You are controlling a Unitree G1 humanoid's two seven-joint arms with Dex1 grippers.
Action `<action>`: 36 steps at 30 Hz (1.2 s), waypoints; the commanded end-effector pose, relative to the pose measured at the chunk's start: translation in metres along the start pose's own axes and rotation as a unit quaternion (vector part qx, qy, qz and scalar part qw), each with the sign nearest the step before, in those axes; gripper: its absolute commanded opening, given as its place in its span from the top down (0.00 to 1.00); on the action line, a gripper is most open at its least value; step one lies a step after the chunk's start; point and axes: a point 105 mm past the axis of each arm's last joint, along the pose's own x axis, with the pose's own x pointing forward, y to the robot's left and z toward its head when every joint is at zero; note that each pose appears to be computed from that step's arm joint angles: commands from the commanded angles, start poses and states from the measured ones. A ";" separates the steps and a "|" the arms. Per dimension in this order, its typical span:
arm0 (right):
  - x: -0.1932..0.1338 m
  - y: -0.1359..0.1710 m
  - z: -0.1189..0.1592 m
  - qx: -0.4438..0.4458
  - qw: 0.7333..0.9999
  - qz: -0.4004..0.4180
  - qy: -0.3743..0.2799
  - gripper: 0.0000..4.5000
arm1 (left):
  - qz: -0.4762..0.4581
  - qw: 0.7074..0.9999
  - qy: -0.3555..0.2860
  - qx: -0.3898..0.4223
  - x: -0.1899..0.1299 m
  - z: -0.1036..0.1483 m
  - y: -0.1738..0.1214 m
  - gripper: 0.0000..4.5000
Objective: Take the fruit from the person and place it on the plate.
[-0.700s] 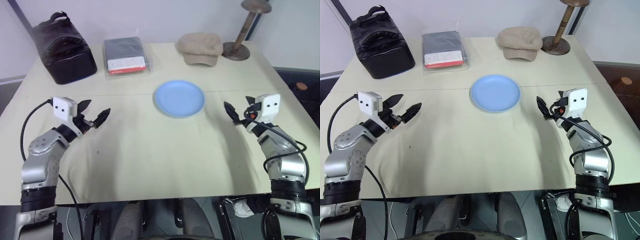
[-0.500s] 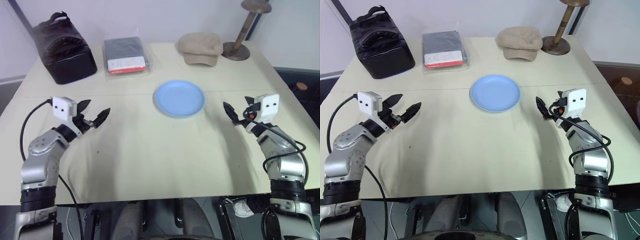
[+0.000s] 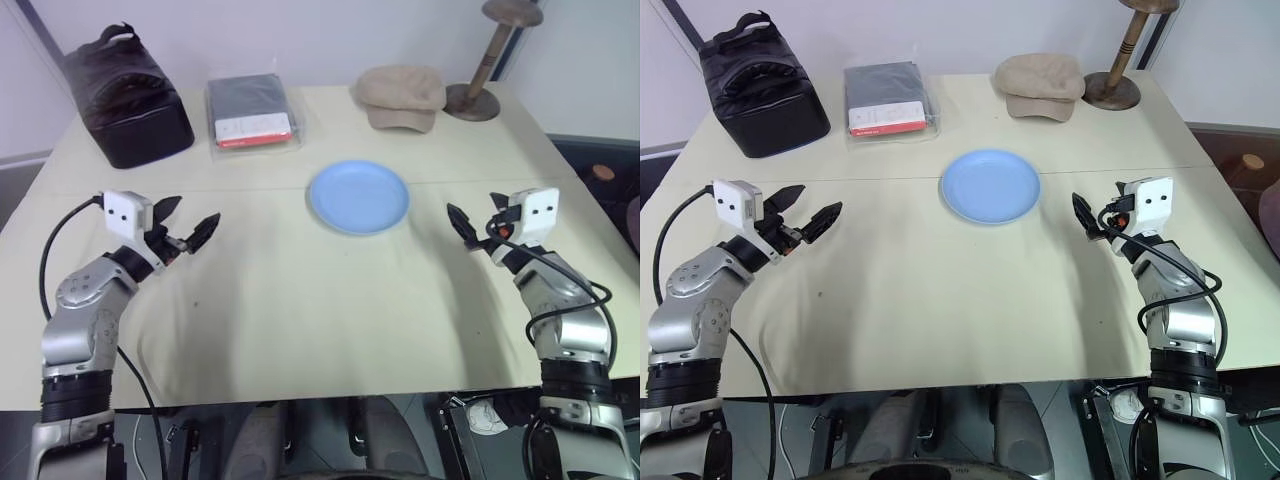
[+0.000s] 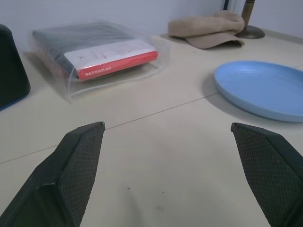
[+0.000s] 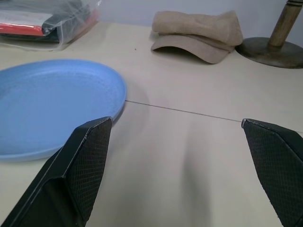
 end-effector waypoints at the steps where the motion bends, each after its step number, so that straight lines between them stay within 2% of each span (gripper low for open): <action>1: 0.002 0.000 0.016 -0.015 1.000 0.002 -0.026 0.01 | 0.006 1.000 -0.024 0.016 -0.002 0.014 0.003 0.00; 36: 0.002 0.000 0.014 -0.019 1.000 0.002 -0.024 0.01 | 0.007 1.000 -0.023 0.019 -0.003 0.015 0.004 0.00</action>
